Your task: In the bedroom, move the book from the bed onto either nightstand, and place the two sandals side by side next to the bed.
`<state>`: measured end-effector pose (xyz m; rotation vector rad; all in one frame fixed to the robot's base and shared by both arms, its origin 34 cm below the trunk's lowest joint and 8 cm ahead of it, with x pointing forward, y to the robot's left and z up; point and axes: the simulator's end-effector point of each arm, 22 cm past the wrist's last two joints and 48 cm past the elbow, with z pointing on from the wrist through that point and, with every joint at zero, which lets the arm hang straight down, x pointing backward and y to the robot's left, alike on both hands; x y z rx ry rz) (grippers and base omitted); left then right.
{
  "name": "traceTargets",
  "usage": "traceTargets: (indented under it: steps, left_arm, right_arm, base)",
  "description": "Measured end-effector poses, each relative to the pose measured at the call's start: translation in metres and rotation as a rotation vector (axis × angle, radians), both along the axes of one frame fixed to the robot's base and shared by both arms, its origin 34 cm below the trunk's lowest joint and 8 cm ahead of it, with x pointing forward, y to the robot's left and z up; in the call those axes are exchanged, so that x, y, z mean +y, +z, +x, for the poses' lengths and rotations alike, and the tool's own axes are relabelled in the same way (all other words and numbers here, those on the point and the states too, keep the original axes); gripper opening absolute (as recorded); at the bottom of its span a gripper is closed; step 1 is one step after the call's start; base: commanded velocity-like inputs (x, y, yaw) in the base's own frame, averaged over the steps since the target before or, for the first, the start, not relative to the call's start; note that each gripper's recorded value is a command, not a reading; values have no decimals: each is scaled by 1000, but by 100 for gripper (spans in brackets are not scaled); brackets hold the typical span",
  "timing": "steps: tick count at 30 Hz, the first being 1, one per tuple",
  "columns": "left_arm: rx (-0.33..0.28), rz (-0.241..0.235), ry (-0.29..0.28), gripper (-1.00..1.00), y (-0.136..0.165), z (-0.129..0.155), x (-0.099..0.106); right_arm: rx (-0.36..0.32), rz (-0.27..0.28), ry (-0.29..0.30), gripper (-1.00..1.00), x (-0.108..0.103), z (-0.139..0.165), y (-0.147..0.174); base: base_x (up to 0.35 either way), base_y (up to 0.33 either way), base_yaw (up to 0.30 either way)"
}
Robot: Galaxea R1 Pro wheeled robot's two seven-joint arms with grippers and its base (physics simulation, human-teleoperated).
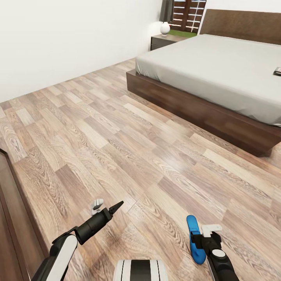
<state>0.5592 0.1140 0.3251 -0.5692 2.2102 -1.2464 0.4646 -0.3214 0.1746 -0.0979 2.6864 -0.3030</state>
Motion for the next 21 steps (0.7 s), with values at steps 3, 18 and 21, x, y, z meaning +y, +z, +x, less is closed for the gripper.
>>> traceTargets:
  steps: [3, 18, 21]
  left_arm:
    - [0, 0, 0, 100, 0, 0, 0]
    - [0, -1, 1, 100, 0, 0, 0]
    - [0, -1, 1, 100, 0, 0, 0]
  right_arm:
    - [-2, 0, 1, 100, 0, 1, 0]
    - [-36, 6, 13, 100, 2, 10, 5]
    - [-36, 6, 13, 100, 2, 10, 5]
  base:
    - [0, 0, 0]
    - [0, 0, 0]
    - [0, 0, 0]
